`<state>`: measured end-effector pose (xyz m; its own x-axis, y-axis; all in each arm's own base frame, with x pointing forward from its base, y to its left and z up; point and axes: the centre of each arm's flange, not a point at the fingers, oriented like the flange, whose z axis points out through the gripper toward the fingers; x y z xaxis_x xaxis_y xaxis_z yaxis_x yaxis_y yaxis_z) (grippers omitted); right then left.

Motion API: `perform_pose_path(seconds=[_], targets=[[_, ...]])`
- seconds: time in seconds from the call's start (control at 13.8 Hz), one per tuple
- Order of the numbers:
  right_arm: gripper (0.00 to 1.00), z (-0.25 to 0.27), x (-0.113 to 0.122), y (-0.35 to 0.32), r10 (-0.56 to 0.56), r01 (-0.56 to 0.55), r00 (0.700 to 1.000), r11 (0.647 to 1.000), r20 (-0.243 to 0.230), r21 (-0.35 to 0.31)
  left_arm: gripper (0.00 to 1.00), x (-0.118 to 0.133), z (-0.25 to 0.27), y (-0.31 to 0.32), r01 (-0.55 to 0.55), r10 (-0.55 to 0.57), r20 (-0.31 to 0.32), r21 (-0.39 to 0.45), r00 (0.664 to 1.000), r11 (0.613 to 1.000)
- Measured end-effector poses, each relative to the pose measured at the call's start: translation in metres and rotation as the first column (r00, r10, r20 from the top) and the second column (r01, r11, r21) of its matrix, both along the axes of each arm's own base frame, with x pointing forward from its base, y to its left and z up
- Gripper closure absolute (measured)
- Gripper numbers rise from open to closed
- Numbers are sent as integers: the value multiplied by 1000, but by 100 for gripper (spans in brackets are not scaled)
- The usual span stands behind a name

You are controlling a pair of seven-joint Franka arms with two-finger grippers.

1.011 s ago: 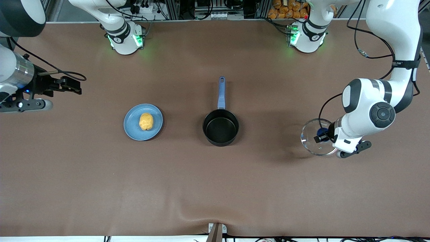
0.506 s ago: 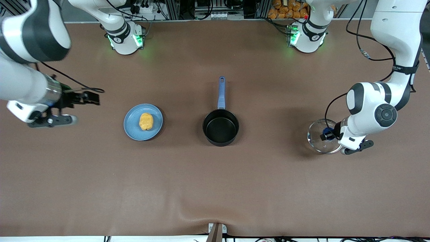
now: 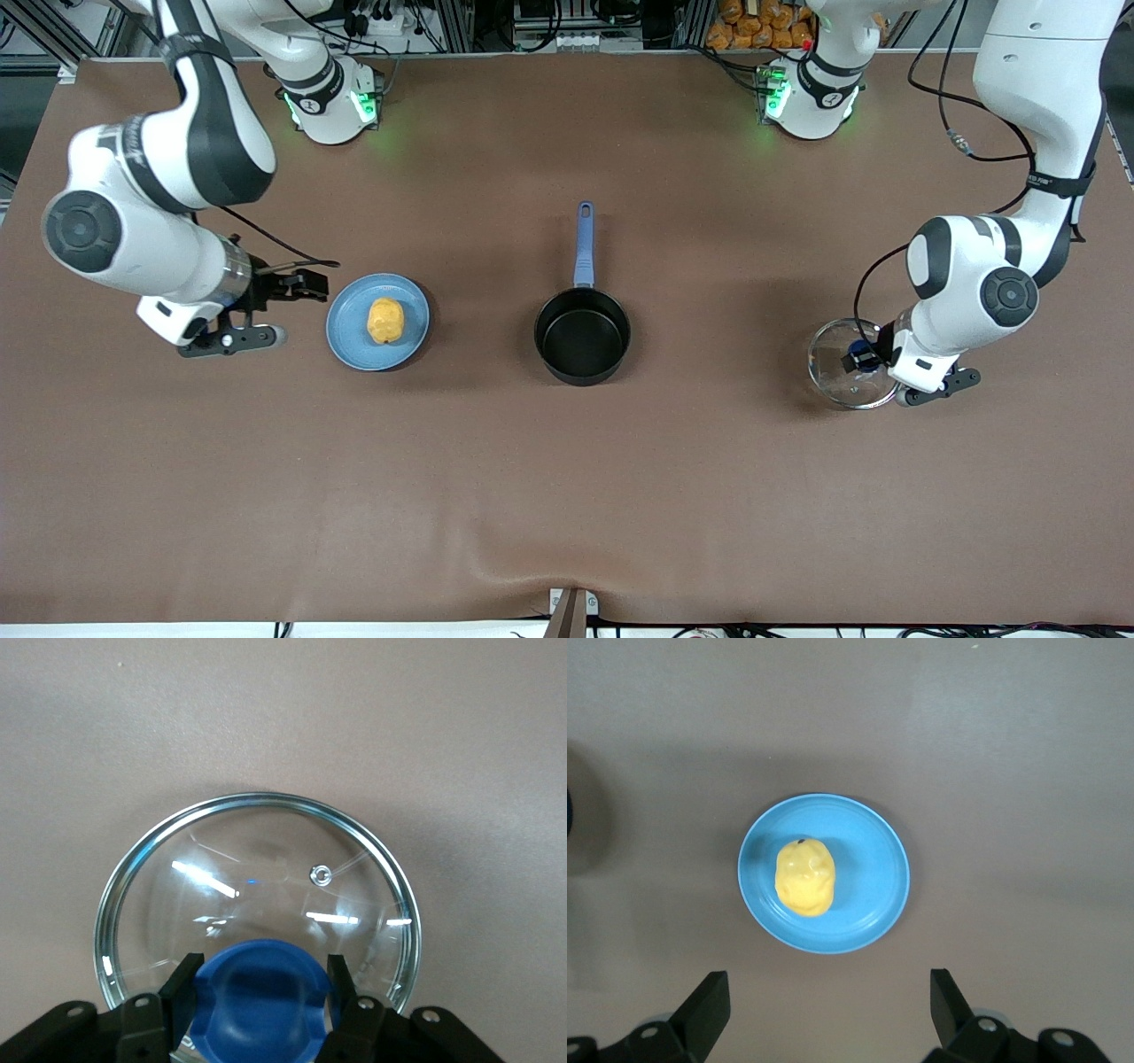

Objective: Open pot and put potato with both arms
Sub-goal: 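Set the lid on the table while the right gripper reaches the potato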

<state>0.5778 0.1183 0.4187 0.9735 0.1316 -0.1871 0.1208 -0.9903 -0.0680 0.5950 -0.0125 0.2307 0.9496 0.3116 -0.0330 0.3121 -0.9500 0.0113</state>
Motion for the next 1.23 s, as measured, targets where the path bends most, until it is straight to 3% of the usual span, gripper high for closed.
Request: perform_pose_path(seconds=[0.14, 0.43, 0.72, 1.01, 1.23], targets=[[0, -18, -5, 5, -10, 10, 1000, 1000, 1, 22, 39, -5, -10, 0, -1, 1, 15, -2, 1000, 1000], [0, -62, -18, 18, -12, 10, 998, 1000, 56, 29, 39, -9, -18, 2, 5, -4, 47, -4, 999, 1000], [0, -93, -32, 35, -14, 12, 996, 1000, 87, 27, 4, 2, -5, 2, 32, -32, 103, -3, 994, 999], [0, -140, -41, 32, -29, 24, 990, 999, 136, 32, 0, 28, 93, 3, 43, -45, 229, 14, 972, 999], [0, -172, -47, 33, -28, 24, 990, 999, 142, 30, 0, 28, 196, -1, 51, -57, 249, 30, 967, 998]])
